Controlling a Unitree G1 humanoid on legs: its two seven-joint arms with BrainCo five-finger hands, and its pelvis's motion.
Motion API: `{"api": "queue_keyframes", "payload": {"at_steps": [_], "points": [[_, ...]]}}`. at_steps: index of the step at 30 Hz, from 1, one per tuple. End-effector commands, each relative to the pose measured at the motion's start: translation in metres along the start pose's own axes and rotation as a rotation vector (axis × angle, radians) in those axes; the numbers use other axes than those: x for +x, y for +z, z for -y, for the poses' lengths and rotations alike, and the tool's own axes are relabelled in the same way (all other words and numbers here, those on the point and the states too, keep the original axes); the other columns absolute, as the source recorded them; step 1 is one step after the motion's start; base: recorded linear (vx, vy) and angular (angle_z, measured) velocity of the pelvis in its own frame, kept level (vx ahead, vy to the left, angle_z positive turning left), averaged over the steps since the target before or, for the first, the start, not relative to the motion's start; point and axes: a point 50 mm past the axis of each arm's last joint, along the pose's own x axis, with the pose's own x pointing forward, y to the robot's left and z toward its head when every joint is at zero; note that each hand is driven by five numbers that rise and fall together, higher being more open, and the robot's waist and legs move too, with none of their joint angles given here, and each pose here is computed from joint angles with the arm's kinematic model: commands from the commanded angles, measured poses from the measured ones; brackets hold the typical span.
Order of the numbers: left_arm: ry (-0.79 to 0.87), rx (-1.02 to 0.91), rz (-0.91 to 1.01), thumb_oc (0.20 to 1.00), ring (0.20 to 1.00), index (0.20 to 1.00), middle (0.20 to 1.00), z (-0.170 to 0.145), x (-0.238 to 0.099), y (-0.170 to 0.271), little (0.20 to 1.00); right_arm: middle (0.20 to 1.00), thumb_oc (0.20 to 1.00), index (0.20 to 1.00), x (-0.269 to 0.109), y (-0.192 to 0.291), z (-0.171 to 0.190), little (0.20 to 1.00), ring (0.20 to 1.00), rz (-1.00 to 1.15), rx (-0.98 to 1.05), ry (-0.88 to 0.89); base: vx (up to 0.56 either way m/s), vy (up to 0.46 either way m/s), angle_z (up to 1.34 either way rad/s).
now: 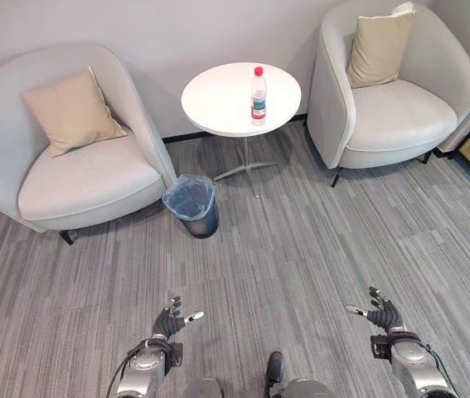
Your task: Gather garbage on tea table into small bin, then transfer packed bag to large trash can.
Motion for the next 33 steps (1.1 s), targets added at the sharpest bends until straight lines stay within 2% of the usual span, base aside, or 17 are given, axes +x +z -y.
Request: {"api": "queue_keyframes", "payload": {"at_steps": [1,8,13,21,33], "points": [[0.013,0.029,0.034,1.000,1.000,1.000,1.000,-0.012,-0.003,0.003,1.000,1.000,1.000,1.000,-0.001,-0.001,0.007,1.000,1.000,0.009,0.028,-0.035,0.33,0.056,0.16],[0.047,0.024,-0.021,1.000,1.000,1.000,1.000,-0.022,-0.012,-0.015,1.000,1.000,1.000,1.000,-0.002,-0.002,-0.005,1.000,1.000,0.003,-0.005,0.003,0.37,0.175,-0.47],[0.114,0.038,0.016,1.000,1.000,1.000,1.000,-0.041,-0.008,-0.003,1.000,1.000,1.000,1.000,0.005,0.018,-0.019,1.000,1.000,0.064,0.000,0.052,0.36,0.198,-0.50],[0.111,0.022,-0.007,1.000,1.000,1.000,1.000,-0.036,-0.007,-0.009,1.000,1.000,1.000,1.000,0.006,0.015,-0.012,1.000,1.000,0.045,-0.049,0.043,0.35,-0.051,-0.15],[0.056,-0.012,0.005,1.000,1.000,1.000,1.000,-0.017,-0.003,-0.003,1.000,1.000,1.000,1.000,0.002,0.007,0.004,1.000,1.000,0.027,-0.040,0.009,0.27,-0.222,0.42]]}}
